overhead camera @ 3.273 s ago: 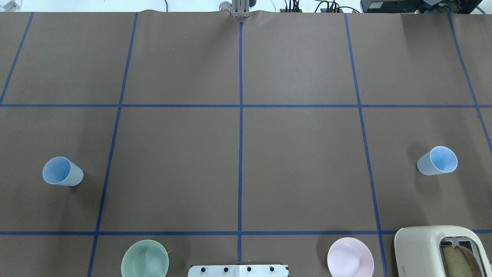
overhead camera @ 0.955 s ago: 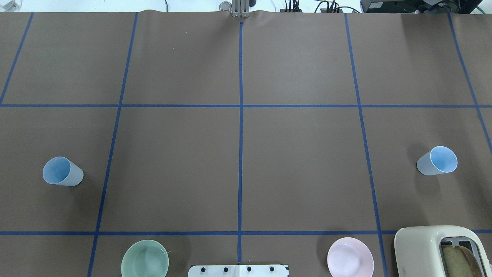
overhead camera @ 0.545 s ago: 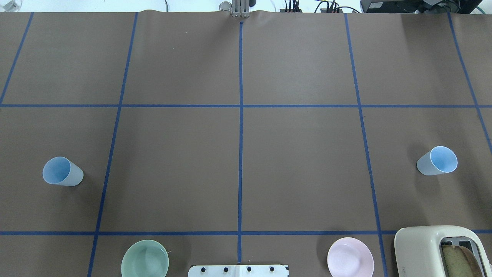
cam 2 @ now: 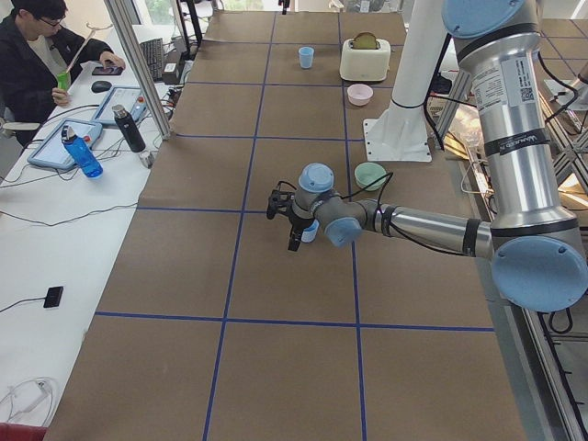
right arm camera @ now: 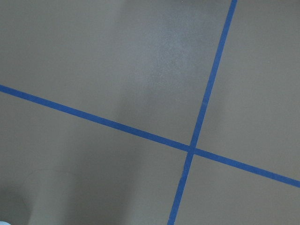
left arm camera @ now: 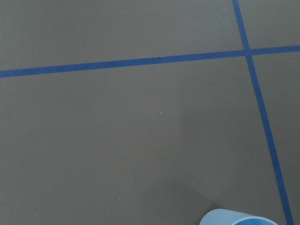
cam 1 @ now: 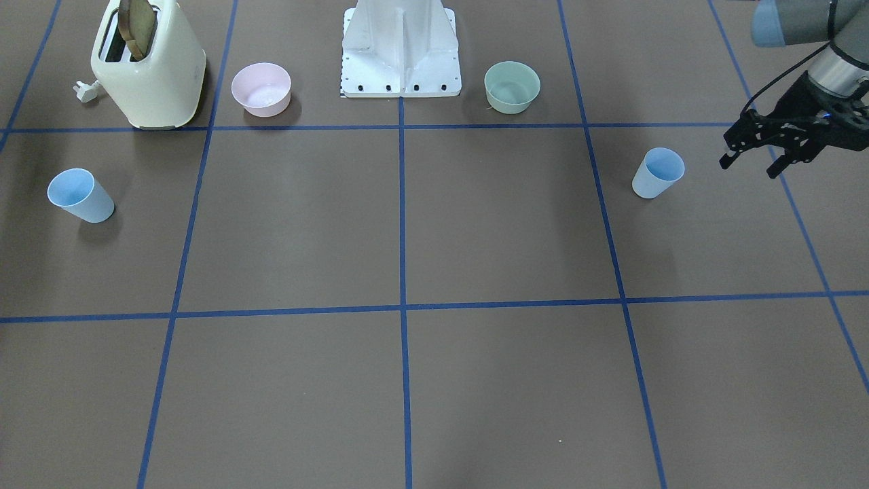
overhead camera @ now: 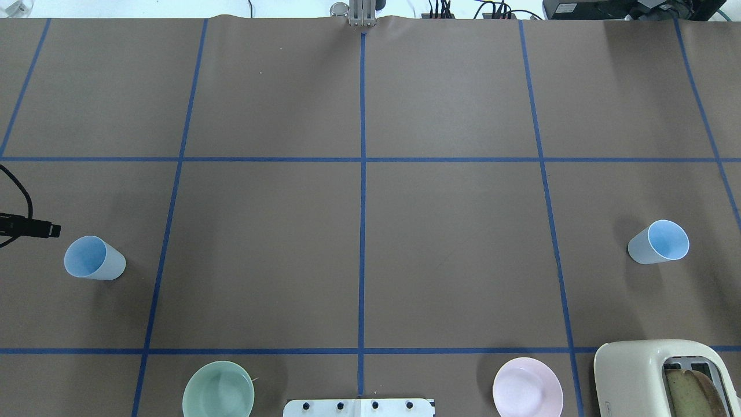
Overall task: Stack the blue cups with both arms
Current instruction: 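Reach the left gripper down and grasp the light-blue cup near it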
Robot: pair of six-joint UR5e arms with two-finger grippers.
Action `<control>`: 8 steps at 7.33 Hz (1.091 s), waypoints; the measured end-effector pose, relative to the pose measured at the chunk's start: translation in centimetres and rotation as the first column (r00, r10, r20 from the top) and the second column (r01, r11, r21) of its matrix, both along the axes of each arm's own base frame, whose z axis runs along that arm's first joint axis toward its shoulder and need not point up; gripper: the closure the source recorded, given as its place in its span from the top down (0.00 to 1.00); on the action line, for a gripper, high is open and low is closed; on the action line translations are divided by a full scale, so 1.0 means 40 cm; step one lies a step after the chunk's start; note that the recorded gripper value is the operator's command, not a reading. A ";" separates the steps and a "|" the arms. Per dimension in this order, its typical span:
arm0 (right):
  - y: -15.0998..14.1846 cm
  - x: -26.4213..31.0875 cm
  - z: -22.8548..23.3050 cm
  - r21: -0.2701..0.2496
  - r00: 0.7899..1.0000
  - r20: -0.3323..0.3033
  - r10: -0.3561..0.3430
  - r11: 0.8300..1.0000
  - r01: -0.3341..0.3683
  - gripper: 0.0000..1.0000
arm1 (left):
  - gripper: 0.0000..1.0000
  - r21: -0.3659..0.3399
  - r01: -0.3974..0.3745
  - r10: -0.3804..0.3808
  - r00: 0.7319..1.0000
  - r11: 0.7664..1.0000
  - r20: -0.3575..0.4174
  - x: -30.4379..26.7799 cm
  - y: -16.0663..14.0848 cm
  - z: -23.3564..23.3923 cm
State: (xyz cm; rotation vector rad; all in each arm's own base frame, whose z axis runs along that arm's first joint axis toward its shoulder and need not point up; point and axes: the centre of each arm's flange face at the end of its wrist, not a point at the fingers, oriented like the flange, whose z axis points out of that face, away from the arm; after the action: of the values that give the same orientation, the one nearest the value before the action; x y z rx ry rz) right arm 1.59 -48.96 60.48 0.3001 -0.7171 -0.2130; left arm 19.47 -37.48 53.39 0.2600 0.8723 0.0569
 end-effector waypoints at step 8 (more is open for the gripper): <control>0.002 0.001 0.005 -0.008 1.000 -0.001 0.007 1.000 -0.007 1.00 | 0.00 0.044 -0.093 0.093 0.996 0.995 -0.003 0.108 0.050 -0.036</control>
State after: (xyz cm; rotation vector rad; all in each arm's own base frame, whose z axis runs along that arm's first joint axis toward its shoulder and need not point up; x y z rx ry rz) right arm 1.64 -48.87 60.66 0.2945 -0.7156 -0.2035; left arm 23.77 -35.46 51.97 0.2603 0.8890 0.1624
